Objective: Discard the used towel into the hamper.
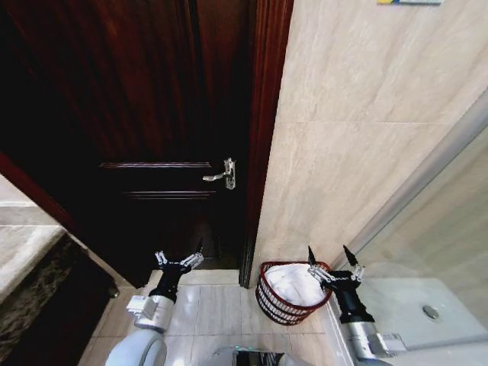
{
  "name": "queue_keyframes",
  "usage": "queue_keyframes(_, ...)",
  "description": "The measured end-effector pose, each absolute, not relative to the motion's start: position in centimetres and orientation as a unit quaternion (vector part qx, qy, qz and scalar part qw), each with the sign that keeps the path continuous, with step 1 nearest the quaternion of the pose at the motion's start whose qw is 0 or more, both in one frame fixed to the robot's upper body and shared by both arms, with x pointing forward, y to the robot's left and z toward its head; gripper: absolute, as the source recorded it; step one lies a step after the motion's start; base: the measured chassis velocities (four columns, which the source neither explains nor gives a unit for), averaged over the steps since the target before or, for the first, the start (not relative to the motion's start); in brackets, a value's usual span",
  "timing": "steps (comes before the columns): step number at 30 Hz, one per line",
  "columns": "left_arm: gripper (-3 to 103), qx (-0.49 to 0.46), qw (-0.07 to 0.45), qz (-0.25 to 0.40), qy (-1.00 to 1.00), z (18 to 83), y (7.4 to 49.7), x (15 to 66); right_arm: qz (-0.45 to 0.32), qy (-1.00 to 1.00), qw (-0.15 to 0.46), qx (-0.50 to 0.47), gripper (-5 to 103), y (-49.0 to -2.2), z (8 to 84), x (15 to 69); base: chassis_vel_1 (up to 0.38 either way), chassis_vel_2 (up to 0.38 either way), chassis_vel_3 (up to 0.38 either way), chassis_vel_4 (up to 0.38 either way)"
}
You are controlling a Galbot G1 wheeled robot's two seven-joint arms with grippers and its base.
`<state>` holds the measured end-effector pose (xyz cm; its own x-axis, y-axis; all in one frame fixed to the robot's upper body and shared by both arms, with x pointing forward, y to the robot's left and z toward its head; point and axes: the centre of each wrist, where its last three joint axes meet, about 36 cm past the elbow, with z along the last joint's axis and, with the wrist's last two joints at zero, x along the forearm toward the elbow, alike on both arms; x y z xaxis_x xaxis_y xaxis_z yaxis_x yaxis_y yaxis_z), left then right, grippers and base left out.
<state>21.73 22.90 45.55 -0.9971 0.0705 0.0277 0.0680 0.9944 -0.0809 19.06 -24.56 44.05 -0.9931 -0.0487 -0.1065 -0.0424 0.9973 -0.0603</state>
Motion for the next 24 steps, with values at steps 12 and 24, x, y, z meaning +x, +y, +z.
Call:
queue_keyframes(12, 100, -0.035, 0.015, 0.040, -0.998, 45.55, 22.90, 21.73, -0.029, 0.998, 0.054, -0.023, 100, -24.56, 44.05, 19.06, 0.000, 0.000, 0.000, 0.000)
queue_keyframes(24, 100, -0.035, 0.015, 0.040, -0.998, 45.55, 22.90, 21.73, -0.029, 0.998, 0.054, -0.023, 100, -24.56, 44.05, 19.06, 0.000, 0.000, 0.000, 0.000)
